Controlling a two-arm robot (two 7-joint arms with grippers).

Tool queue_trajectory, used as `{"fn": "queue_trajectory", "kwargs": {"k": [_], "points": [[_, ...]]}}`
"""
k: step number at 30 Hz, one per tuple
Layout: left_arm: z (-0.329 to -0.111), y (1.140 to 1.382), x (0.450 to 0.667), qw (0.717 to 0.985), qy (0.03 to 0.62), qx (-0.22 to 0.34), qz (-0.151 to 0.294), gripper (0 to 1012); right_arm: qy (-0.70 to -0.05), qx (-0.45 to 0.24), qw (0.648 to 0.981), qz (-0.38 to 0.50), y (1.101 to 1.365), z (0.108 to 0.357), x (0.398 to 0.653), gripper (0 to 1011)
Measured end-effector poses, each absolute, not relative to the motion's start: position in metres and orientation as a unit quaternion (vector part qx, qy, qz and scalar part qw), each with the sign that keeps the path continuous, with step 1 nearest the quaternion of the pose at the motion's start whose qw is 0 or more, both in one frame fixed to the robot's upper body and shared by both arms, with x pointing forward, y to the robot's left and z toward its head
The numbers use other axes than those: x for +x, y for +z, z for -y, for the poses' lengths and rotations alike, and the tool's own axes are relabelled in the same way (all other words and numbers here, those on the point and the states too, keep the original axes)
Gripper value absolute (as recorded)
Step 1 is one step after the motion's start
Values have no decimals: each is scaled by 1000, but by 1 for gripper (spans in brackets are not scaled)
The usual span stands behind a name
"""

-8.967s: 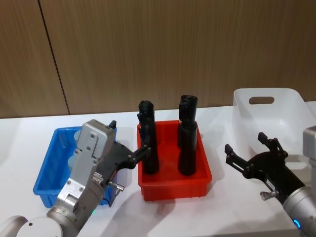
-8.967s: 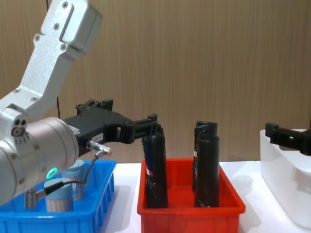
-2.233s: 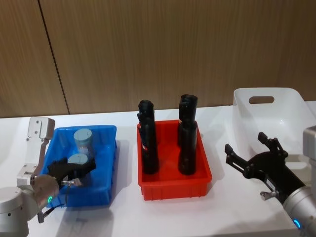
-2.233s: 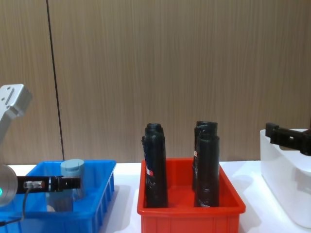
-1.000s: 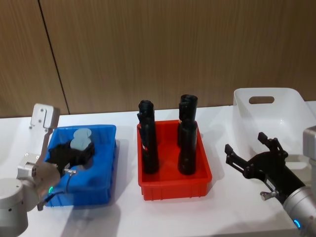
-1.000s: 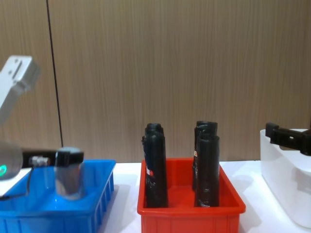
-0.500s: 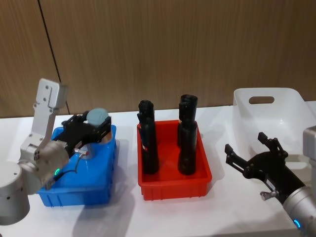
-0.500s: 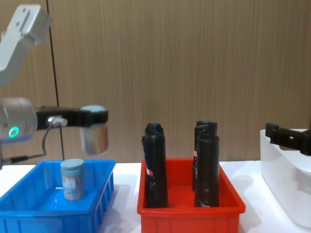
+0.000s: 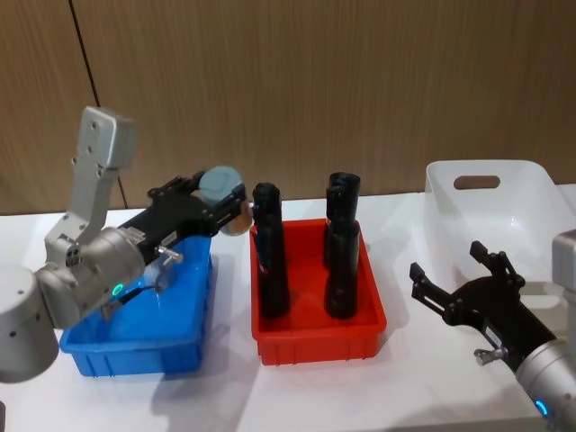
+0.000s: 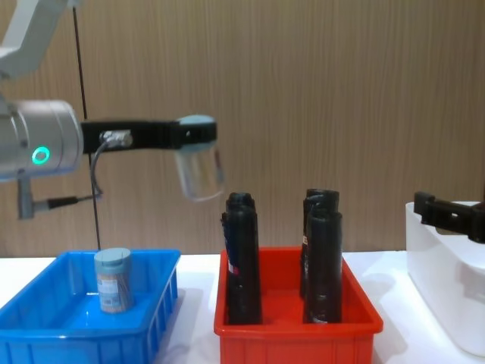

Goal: Pick the cotton swabs from the blue box and place them into the white box.

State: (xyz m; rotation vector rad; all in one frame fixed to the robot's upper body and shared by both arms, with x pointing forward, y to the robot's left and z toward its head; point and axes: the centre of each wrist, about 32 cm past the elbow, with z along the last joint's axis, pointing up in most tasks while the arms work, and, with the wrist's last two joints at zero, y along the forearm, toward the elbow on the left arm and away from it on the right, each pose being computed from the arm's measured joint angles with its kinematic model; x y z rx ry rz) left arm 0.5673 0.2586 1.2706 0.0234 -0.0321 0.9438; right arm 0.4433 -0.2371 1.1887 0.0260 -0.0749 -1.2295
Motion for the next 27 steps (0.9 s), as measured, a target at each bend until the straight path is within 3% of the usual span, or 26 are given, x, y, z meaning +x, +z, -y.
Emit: {"fn": "queue_trajectory", "kwargs": {"k": [15, 27], "points": [[-252, 1294, 583, 939, 344, -9, 1, 671, -577, 12, 816, 35, 1189, 237, 443, 1002], [-243, 1310, 608, 968, 249, -4, -34, 671, -577, 12, 816, 35, 1189, 237, 443, 1002]]}}
